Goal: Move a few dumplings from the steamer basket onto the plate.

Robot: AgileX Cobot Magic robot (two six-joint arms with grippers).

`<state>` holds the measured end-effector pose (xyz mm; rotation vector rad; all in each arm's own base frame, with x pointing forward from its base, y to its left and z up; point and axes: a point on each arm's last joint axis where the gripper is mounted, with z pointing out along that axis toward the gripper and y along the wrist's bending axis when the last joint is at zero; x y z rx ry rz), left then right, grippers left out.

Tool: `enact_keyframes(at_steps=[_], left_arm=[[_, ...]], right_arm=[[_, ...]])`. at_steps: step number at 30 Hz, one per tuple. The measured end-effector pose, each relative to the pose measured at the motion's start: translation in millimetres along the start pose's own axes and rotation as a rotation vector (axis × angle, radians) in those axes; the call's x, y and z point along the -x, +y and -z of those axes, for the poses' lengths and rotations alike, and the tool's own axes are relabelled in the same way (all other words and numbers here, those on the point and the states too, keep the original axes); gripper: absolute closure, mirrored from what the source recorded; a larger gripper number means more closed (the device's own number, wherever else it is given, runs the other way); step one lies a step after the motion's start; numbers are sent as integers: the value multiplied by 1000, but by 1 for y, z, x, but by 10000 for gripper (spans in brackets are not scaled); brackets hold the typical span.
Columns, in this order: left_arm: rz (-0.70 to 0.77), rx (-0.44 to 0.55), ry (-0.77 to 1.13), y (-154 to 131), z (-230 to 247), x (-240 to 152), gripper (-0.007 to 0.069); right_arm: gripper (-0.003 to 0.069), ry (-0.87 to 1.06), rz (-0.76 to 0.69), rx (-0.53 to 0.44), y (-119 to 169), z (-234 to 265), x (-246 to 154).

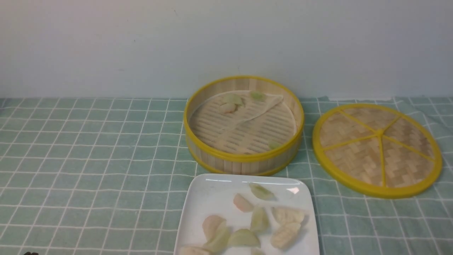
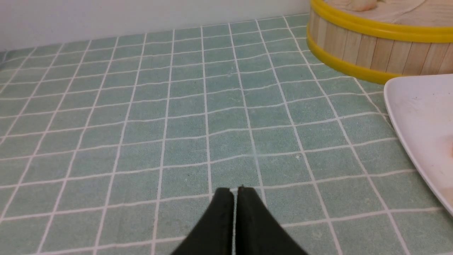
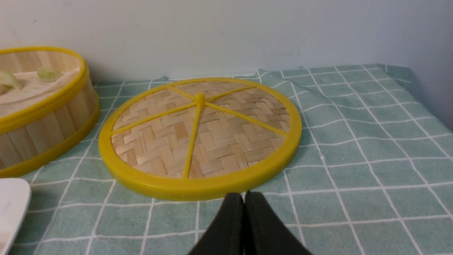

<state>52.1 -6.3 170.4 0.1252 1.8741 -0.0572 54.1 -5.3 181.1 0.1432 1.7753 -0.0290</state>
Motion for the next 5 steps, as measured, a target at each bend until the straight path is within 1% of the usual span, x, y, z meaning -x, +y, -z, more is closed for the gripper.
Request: enact_keyframes(at_steps=[5], left_arm=[[0, 0, 0, 0, 0, 0, 631]], right_arm=[[673, 0, 0, 0, 0, 0, 0]])
